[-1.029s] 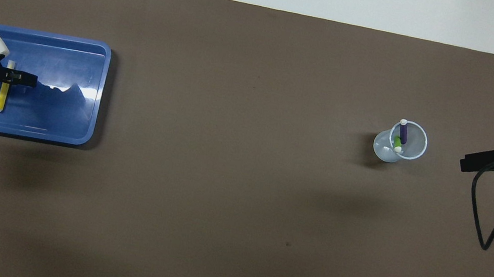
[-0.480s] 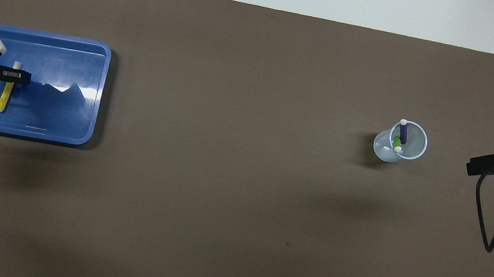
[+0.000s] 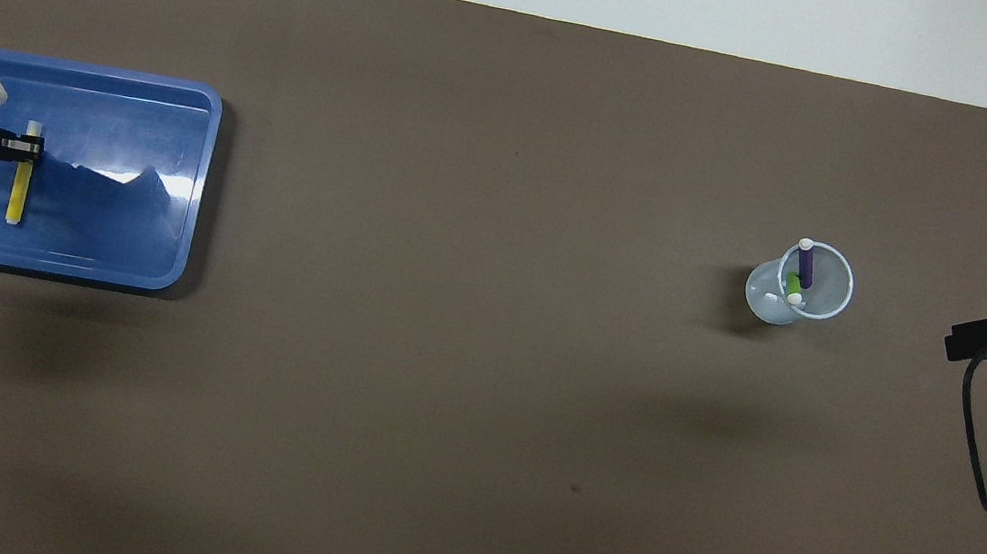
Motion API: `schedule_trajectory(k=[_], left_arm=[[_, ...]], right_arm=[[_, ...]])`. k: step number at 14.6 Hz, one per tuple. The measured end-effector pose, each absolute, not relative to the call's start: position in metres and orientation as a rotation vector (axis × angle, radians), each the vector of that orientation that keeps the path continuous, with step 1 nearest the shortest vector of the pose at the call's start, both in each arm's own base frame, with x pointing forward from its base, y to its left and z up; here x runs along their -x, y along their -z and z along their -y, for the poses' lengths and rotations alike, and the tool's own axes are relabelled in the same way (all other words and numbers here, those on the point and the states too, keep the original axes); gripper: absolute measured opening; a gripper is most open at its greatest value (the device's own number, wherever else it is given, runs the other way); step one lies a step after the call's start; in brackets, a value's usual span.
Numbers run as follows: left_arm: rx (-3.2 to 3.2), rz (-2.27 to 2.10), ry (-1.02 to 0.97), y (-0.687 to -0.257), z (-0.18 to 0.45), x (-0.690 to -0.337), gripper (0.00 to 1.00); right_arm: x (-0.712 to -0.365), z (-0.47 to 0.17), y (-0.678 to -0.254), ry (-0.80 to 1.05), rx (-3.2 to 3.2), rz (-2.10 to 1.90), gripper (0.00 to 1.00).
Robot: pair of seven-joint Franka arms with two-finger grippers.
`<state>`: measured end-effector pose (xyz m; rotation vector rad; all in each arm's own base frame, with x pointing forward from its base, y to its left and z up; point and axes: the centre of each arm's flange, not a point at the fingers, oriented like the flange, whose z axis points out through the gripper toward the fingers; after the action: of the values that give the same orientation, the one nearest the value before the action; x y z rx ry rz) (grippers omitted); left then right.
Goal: Transfer and insert pens with both arms
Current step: 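Grasp and lift the yellow pen out of the tray with the left gripper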
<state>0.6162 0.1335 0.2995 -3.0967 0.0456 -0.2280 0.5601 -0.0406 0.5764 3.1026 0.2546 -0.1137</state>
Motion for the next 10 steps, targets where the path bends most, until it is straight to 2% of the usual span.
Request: schedule_trajectory(k=[5, 10], left_arm=[[3.121, -0.034, 0.165, -0.313, -0.131, -0.626, 0.18], [3.254, 0.290, 0.099, -0.364, -0.118, -0.663, 0.18]], right_arm=[[-0.560, 0.043, -0.577, 0.115, -3.072, -0.260, 1.00], [-0.562, 0.038, -0.578, 0.098, -3.067, -0.308, 1.00]])
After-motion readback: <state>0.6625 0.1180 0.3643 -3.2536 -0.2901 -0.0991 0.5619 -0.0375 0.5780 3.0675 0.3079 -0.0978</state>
